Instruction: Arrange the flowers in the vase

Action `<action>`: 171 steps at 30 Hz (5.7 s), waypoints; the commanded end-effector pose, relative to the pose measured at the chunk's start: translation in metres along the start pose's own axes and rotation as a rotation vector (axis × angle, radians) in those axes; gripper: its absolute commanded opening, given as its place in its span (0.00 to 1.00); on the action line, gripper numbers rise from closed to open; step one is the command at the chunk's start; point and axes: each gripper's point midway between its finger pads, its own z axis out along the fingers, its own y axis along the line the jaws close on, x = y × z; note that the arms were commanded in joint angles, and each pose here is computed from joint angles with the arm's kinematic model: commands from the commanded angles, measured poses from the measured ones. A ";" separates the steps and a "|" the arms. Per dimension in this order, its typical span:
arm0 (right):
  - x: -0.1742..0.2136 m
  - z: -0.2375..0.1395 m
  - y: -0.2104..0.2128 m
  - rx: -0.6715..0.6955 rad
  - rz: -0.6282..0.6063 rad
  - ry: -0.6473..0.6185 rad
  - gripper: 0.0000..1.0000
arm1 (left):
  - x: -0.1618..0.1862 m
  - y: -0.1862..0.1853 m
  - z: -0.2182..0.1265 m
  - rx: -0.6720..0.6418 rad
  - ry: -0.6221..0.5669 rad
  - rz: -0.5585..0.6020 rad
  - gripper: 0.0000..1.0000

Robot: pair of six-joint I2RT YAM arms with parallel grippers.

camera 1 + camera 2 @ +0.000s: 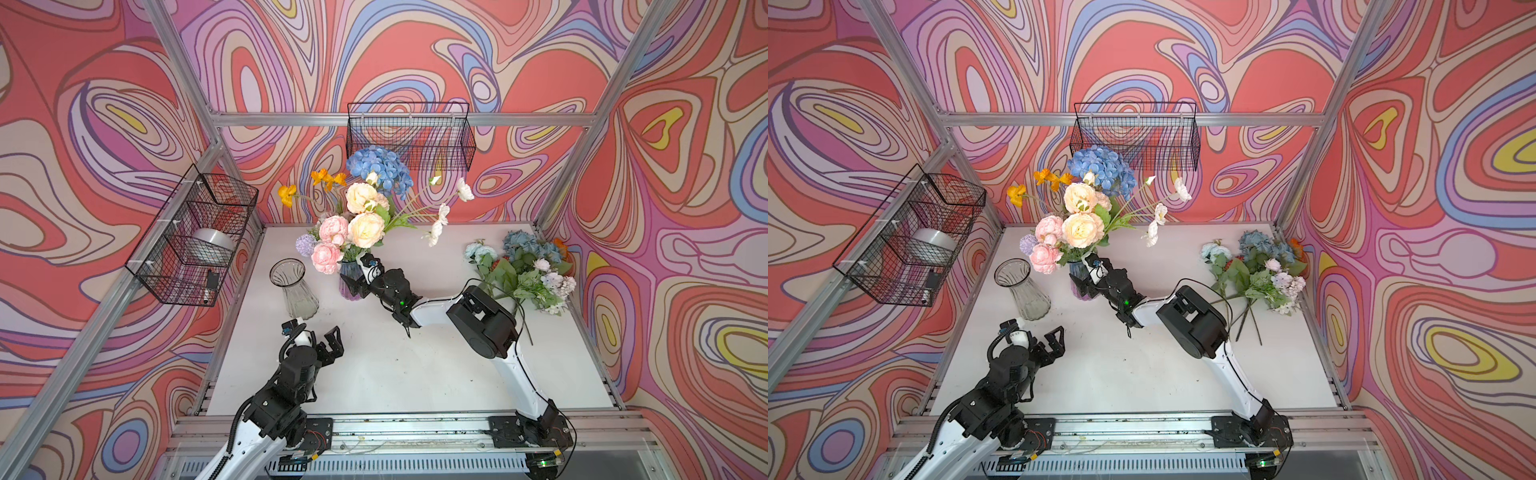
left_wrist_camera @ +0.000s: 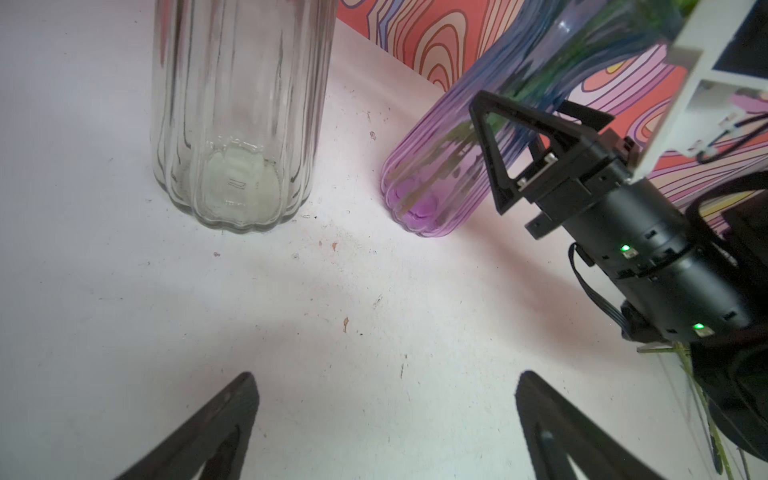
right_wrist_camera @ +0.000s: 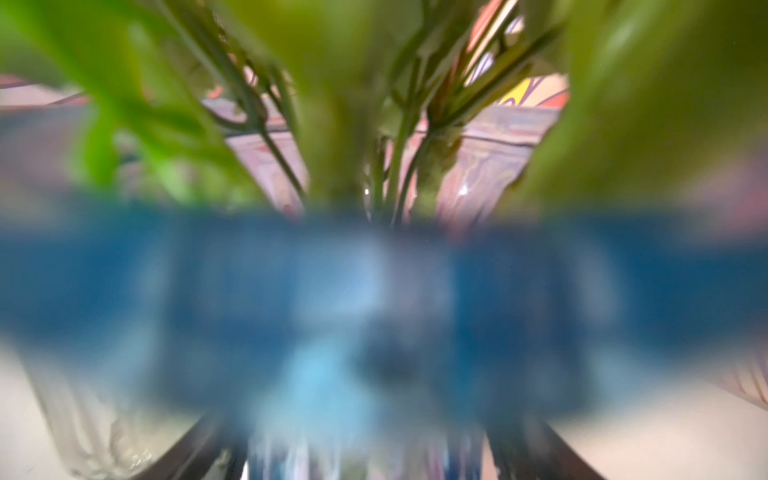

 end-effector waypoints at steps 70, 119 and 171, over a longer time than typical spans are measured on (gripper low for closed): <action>-0.013 -0.153 -0.068 0.380 0.096 0.393 0.98 | -0.179 0.040 0.114 -0.365 -0.424 0.335 0.68; -0.008 -0.366 -0.242 1.130 0.431 0.348 0.98 | -0.001 -0.261 0.065 0.446 -0.145 0.405 0.89; -0.023 -0.278 -0.172 0.469 0.529 0.321 0.83 | -0.112 -0.187 0.125 0.342 -0.416 0.264 0.85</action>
